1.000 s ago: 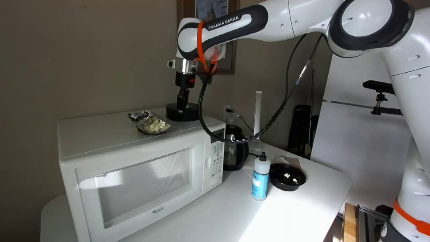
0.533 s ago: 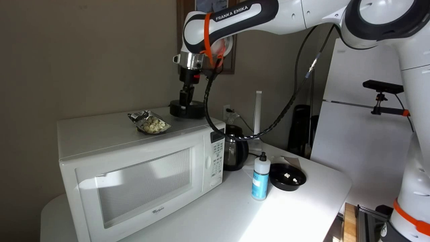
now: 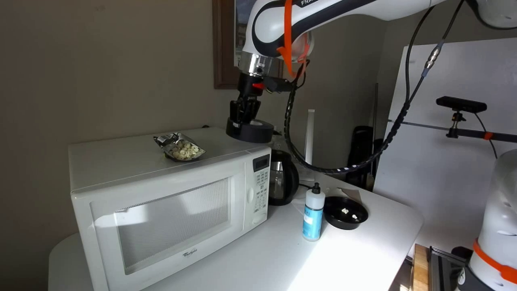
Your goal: Take the tape off of the microwave
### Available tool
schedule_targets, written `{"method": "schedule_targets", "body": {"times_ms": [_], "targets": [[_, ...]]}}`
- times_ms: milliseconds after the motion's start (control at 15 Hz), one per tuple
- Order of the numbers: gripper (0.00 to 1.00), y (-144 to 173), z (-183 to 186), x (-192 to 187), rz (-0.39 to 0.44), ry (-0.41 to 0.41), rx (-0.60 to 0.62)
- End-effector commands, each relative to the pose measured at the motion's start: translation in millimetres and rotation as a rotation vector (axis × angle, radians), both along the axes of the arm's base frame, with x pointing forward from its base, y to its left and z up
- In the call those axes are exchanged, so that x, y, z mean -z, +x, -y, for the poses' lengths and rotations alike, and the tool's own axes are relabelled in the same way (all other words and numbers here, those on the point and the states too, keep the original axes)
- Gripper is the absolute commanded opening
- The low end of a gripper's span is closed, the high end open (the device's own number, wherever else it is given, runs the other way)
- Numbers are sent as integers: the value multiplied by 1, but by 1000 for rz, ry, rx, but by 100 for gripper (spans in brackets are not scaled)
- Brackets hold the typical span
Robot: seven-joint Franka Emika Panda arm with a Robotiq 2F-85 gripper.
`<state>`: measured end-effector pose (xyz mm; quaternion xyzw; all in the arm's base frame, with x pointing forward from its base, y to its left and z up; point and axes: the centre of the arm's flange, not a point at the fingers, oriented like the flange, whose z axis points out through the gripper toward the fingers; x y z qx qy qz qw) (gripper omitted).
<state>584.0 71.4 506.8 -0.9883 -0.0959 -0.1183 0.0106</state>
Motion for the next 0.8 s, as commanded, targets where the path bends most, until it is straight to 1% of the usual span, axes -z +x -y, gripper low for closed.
{"method": "schedule_targets", "body": {"times_ms": [0,133,267,467,667,733], "targets": [[21,-86,-22,14,48,35,190],[21,-114,-31,33,74,51,256],[21,-141,-40,51,95,42,261],[21,-179,-62,92,87,8,175],[21,-202,-93,131,26,-39,54],[21,-204,-104,146,10,-45,13]]}}
